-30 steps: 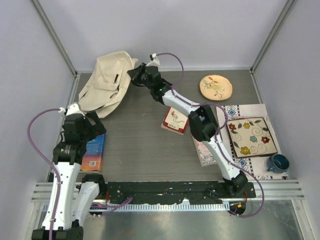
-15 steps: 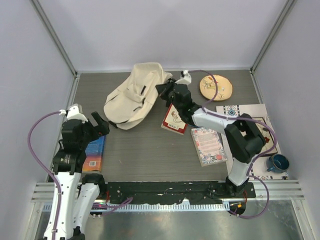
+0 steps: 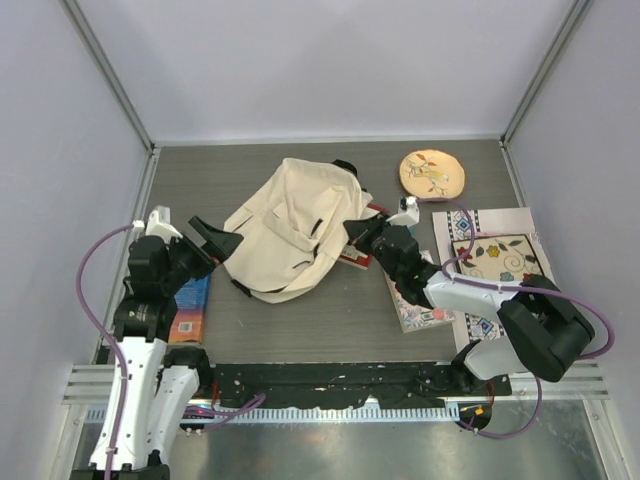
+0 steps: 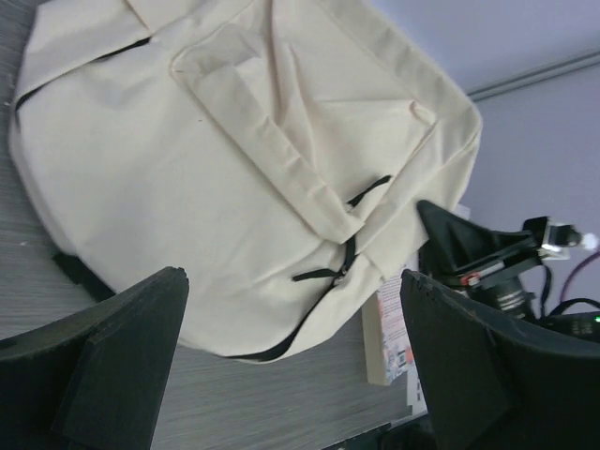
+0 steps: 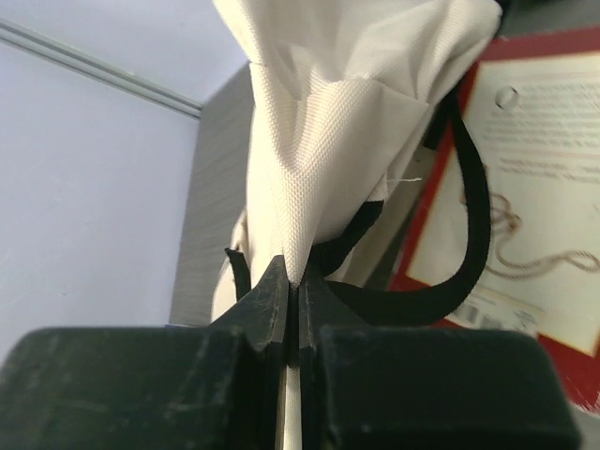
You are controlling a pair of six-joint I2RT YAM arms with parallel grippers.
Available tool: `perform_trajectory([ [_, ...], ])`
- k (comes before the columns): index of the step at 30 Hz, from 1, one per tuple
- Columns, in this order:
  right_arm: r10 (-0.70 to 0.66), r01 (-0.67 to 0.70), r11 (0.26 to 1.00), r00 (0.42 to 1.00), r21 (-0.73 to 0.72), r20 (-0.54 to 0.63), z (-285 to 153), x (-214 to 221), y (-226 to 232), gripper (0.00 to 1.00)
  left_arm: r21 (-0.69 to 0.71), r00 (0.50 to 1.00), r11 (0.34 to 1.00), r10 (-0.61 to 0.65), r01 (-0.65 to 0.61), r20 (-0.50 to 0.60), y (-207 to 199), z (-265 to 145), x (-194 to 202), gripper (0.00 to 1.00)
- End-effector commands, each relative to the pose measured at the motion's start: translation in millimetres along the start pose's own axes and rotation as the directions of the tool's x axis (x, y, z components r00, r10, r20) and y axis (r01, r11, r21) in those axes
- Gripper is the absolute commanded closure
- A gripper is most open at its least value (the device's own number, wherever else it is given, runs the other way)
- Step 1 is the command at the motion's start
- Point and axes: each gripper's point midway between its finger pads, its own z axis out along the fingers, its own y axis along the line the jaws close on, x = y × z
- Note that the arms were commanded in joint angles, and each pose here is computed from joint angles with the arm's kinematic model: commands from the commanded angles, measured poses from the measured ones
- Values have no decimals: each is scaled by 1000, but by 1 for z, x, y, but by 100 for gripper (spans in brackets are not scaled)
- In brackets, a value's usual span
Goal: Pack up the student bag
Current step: Move the student bag to the center of the board.
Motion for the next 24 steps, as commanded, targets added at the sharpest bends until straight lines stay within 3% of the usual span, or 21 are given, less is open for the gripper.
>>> perform_trajectory([
  [1,107,-97,990,989,-100,102,-12,-16,26,99,195,994,976,-107,98,37,-30,-4,-2,1],
  [4,103,-97,993,990,-70,99,-19,-3,11,99,193,991,975,-119,107,55,-30,-1,-3,0],
  [10,123,-126,992,980,8,153,-24,-2,-18,99,72,994,996,-46,53,-99,-17,14,51,0],
  [11,121,-127,992,977,24,177,-24,-6,-22,99,6,998,999,-34,34,-51,-9,20,48,0],
  [12,117,-125,992,976,31,184,-24,-7,-24,99,-28,996,999,-18,16,-84,-9,27,59,0],
  [18,105,-118,992,974,52,203,-27,-6,-35,99,-106,991,993,48,-61,-129,-38,53,107,0],
  [24,120,-130,991,969,32,216,-34,2,-50,99,-52,982,997,-61,52,-179,-62,73,145,0],
])
